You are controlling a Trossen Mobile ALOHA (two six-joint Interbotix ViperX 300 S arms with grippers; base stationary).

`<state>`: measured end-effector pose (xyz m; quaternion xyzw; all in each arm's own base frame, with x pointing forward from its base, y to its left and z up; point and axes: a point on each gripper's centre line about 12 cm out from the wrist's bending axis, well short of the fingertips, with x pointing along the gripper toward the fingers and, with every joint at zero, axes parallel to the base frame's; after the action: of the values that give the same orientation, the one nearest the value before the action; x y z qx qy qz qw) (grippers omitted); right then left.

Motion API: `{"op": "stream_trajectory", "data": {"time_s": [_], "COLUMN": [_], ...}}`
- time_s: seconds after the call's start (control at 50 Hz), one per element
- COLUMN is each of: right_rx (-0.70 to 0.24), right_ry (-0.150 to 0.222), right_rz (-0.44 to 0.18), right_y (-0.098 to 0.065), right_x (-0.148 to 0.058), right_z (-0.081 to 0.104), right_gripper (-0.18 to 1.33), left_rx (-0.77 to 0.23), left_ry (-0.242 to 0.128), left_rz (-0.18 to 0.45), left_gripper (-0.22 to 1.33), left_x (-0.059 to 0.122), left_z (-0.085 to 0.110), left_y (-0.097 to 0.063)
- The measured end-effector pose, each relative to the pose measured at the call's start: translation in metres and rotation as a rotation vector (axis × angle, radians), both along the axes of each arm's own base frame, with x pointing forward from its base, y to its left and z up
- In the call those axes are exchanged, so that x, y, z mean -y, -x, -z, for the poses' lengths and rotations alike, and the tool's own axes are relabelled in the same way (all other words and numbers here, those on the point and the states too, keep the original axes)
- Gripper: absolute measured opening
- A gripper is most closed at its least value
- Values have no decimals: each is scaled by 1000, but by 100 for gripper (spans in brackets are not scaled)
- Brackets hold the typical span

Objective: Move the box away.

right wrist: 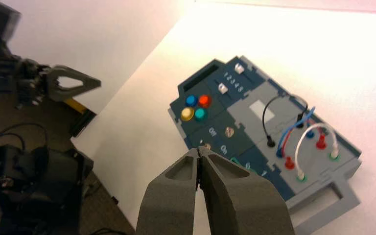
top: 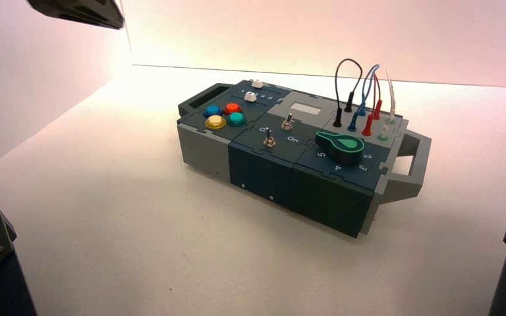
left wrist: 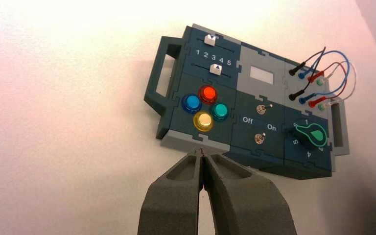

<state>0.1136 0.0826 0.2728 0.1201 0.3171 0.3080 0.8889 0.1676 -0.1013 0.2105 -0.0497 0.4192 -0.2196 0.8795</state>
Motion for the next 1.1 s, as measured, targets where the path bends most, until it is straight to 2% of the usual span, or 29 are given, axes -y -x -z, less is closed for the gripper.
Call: {"op": "stream_trajectory", "data": {"time_s": [0.12,0.16,0.28,0.54,0.66,0.74,0.86,0.94,1.1], "right_rx": [-2,-18,-19,-1,10,-4,-46,-69,-52], "right_ry": [17,36,56,99,102,114,146,173,181], "right_rz": [1,4,25,49,86,107,99,93,106], "right_y": [-7,-17,-34,-60,-72,-82,-93,-101,-105], "right_x": [-1,-1,-2,-3,-1,-1,-2,-3,-2], "right_z": [-1,1,2,-5,-3,5,18,29,29], "right_gripper": [-14,-14,-14,-14,-14,-14,-14,-14,-14], "left_rx": [-4,-8,-2,9,41,54,61,64,50], "left_ry": [-18,-34,-61,-92,-85,-88,-102,-111,-127], "left_rz": [15,25,40,48,13,-31,-64,-62,-88], "left_gripper": [-16,-16,-16,-16,-16,-16,-16,-16,-16], "left_x": [6,11,17,23,17,7,-3,-4,-10], "left_z": [2,3,8,14,12,11,11,12,21], "left_y": [-10,-20,-34,-50,-58,-65,-73,-75,-82]}}
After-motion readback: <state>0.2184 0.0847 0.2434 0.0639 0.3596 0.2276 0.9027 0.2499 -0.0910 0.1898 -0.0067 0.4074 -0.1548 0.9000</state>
